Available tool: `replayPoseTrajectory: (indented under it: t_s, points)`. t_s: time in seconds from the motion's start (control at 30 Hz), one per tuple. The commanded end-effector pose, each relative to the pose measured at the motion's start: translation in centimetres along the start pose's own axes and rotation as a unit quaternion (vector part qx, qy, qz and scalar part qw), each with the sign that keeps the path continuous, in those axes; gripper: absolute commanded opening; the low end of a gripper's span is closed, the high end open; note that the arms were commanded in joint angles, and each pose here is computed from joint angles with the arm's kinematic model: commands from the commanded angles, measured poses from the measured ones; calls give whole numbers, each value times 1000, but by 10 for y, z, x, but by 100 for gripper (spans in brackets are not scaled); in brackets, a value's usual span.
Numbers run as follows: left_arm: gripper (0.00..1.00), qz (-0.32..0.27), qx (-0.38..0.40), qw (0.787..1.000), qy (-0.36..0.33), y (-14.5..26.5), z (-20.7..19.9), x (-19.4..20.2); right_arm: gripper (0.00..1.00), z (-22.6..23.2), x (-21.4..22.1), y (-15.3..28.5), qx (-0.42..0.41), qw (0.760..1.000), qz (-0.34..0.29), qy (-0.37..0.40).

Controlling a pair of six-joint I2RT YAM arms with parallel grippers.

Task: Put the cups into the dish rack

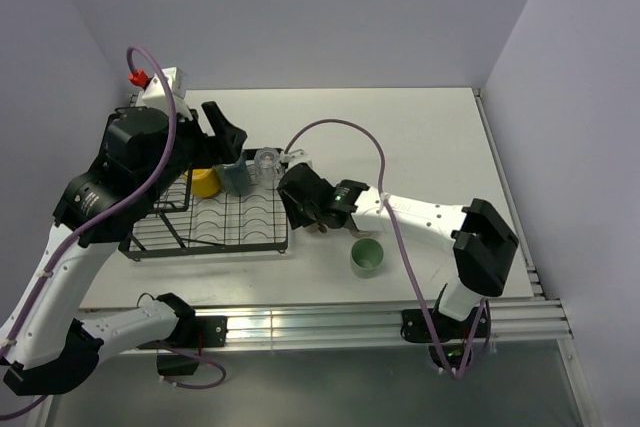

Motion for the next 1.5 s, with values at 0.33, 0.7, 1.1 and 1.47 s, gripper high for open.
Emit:
replayPoseTrajectory:
  t_s: [0.33, 0.7, 1.1, 1.47]
  points:
    - [86, -9, 6, 1000, 10, 7, 1, 1, 47, 1, -5, -18, 72, 997, 0, 18]
    - [86, -6, 6, 1000, 12, 6, 1, 4, 45, 6, -2, -38, 76, 996, 19, 32]
    - [86, -5, 7, 1000, 14, 6, 2, 7, 0, 0, -8, -31, 81, 996, 17, 21]
    - [89, -24, 95, 995, 35, -2, -23, -7, 0, -60, -85, 78, -49, 985, -115, -122]
Point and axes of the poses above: each gripper's point midway between its finger pads, its own y axis back along the fingers, its own z axis along the line the jaws close on, x = y × z, the point moved 8 cm from there along y, back along the fingers, and after that the axes turned 6 degrees about -y, right-handed, at the moved point
